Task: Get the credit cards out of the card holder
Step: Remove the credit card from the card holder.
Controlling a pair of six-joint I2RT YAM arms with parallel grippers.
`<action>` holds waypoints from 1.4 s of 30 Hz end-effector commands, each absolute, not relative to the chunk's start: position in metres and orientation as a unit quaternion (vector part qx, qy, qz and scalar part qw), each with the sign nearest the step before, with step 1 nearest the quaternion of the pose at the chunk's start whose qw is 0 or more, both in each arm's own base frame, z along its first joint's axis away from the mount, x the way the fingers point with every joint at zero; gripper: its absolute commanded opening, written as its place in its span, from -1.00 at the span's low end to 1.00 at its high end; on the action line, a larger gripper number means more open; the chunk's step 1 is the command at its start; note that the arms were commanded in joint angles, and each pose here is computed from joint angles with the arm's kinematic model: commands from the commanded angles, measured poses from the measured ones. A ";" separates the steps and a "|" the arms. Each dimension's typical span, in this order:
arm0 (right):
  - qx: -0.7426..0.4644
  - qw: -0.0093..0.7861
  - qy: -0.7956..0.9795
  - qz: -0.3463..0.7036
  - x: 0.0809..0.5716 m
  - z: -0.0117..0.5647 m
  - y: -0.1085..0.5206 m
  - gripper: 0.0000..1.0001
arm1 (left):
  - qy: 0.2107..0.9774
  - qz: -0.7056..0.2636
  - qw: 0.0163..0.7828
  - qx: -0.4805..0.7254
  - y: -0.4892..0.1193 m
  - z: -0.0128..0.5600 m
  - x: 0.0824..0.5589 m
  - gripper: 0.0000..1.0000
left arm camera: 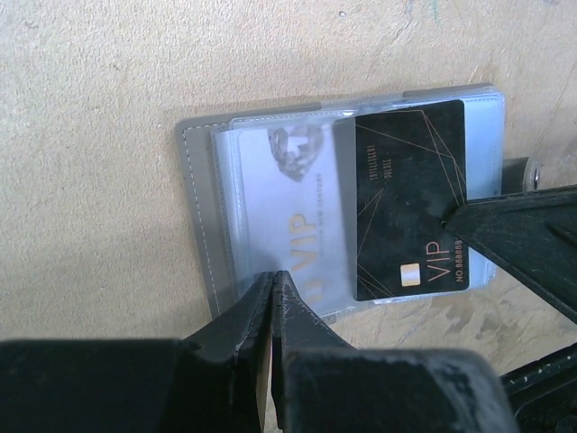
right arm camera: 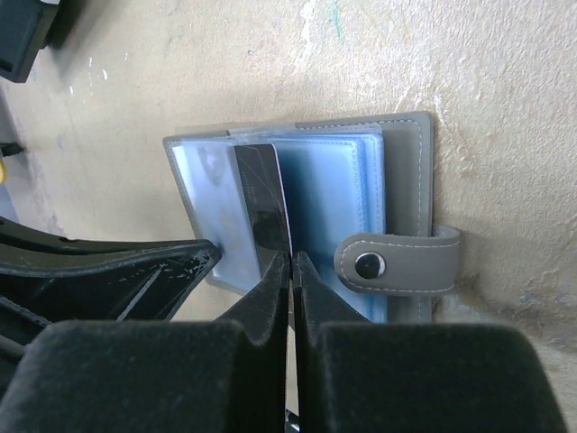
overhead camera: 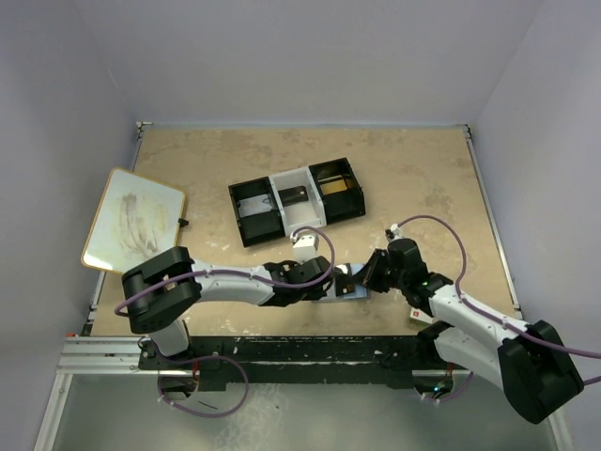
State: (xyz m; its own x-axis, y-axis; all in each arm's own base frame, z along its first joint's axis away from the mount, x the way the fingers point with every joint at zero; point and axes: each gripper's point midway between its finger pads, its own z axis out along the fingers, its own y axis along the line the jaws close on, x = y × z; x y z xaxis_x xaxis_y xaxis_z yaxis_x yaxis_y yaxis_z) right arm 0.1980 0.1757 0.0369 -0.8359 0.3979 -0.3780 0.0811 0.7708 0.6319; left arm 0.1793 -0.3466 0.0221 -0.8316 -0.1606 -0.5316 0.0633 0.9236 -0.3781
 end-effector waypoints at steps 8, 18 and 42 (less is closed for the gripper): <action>0.127 0.240 0.908 0.320 0.193 0.027 0.178 -1.00 | 0.915 -0.201 0.347 0.027 -0.360 0.078 0.190 -0.55; 0.147 0.235 0.897 0.345 0.188 0.025 0.180 -1.00 | 0.927 -0.226 0.299 0.030 -0.390 0.044 0.185 -0.71; 0.131 0.236 0.874 0.404 0.190 0.041 0.197 -0.61 | 0.945 -0.146 0.289 0.046 -0.363 0.020 0.183 -1.00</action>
